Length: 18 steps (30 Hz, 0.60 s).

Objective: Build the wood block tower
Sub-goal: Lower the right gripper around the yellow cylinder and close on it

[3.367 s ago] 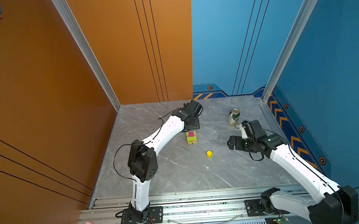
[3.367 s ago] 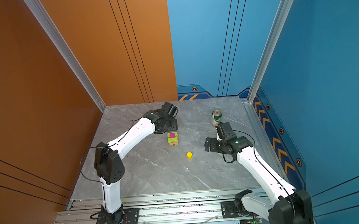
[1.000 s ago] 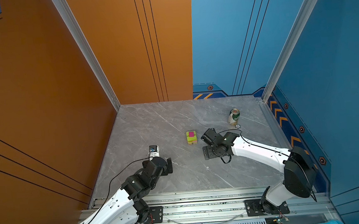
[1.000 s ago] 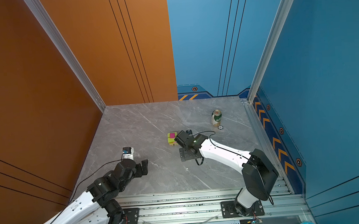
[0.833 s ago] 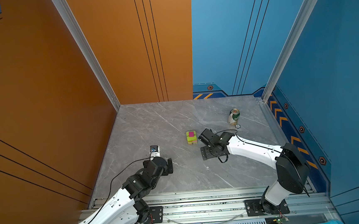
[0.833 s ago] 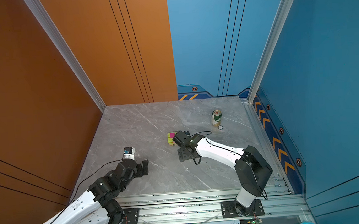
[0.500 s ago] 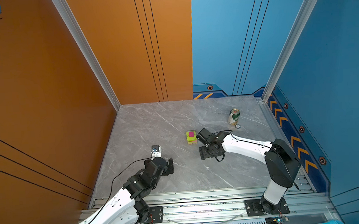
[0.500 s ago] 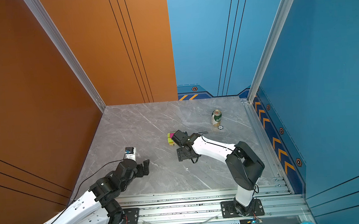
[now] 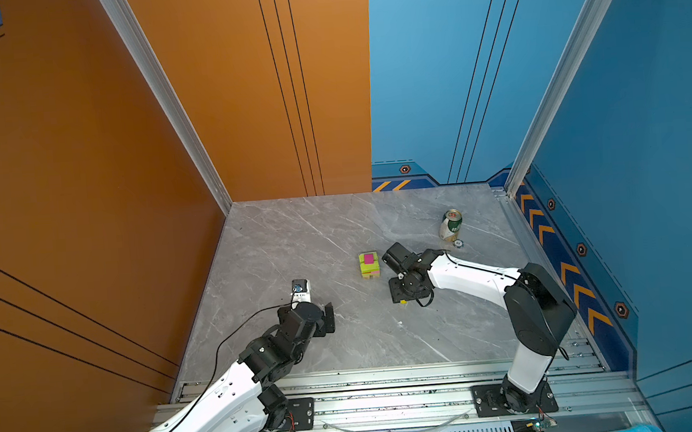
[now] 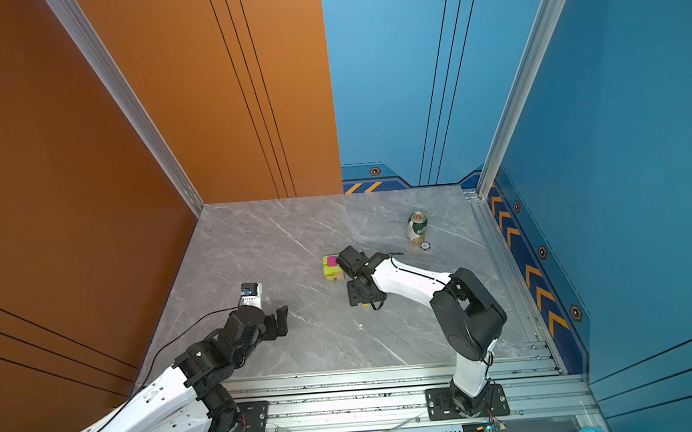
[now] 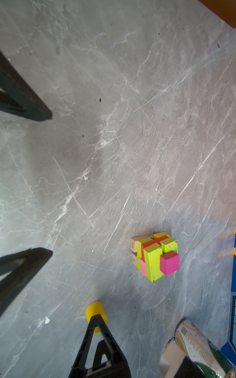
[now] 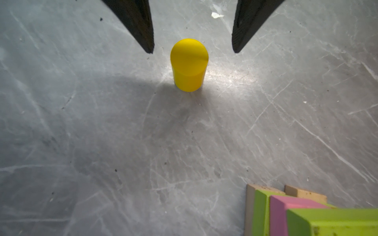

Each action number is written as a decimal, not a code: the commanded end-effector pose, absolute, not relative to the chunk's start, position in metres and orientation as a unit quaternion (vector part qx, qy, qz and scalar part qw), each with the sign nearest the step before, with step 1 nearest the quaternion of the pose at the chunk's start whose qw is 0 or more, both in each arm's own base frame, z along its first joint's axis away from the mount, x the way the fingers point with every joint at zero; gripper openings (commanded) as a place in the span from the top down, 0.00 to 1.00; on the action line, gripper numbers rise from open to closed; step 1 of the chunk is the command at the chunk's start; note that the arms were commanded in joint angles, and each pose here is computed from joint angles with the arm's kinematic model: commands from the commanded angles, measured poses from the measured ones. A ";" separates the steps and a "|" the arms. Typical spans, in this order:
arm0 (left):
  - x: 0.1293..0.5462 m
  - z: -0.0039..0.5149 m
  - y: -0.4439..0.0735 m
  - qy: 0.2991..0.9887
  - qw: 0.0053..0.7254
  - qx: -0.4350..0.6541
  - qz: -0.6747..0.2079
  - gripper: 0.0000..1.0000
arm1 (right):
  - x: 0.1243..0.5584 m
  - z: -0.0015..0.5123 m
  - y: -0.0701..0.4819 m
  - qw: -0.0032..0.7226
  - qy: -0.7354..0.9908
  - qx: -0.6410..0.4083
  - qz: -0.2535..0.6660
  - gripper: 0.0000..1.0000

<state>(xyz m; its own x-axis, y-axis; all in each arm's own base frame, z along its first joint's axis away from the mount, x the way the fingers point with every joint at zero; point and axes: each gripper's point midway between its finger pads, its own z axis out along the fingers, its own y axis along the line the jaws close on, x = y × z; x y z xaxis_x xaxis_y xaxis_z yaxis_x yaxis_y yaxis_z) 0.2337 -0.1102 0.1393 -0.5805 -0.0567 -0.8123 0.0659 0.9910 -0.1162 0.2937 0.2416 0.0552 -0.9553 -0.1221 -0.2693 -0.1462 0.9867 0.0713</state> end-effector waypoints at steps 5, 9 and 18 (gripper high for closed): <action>0.236 0.131 -0.106 0.890 0.453 -0.006 -0.054 0.02 | 0.299 0.049 0.245 0.126 0.988 -0.072 0.047 0.41; 0.238 0.129 -0.106 0.891 0.452 -0.008 -0.051 0.02 | 0.300 0.045 0.244 0.122 0.989 -0.072 0.046 0.44; 0.240 0.127 -0.105 0.892 0.449 -0.011 -0.049 0.02 | 0.302 0.039 0.243 0.116 0.990 -0.071 0.041 0.48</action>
